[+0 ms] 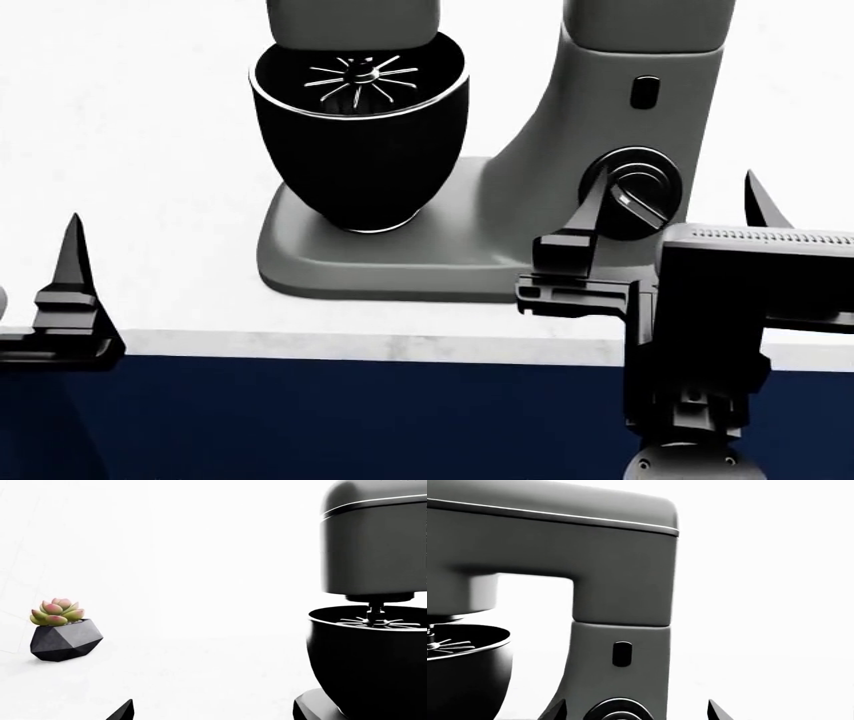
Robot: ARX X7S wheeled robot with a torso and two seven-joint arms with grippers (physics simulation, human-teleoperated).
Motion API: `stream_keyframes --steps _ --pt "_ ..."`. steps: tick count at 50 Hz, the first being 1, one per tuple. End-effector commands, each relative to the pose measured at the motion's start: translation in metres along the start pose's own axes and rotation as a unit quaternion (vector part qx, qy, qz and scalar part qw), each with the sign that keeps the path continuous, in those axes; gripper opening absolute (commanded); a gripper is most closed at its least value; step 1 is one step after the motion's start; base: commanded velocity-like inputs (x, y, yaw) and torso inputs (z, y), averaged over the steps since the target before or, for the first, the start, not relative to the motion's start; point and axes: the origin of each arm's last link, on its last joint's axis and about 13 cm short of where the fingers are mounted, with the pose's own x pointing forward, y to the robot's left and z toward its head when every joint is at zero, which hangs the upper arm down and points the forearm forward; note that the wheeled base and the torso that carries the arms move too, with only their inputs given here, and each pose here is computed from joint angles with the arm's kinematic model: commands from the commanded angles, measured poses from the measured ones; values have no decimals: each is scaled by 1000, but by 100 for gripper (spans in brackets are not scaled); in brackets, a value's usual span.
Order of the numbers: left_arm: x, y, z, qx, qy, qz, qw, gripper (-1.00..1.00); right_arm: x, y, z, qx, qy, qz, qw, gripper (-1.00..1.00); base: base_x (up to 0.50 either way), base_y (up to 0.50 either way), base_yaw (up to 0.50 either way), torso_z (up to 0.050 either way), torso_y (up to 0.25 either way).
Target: Open the stand mixer head.
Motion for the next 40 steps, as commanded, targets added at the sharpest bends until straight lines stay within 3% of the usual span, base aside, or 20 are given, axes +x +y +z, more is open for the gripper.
stream_keyframes --steps 1,4,5,6,40 --pt "1 -1 0 -2 -1 -2 1000 100 1 -1 1 6 4 -7 1000 100 0 0 0 0 0" --pt "1 -2 0 -3 -1 -2 1000 100 1 -2 1 11 -2 -9 1000 100 0 0 0 0 0" --pt "1 -1 0 -3 -2 -2 1000 100 1 -3 1 19 1 -16 1000 -100 0 0 0 0 0" --pt "1 -1 0 -3 -1 -1 1000 100 -2 -2 3 14 -23 -5 1000 -100 0 0 0 0 0" --pt "0 -1 -1 -6 -2 -2 1000 100 35 14 15 -16 -29 -7 999 -100 0 0 0 0 0"
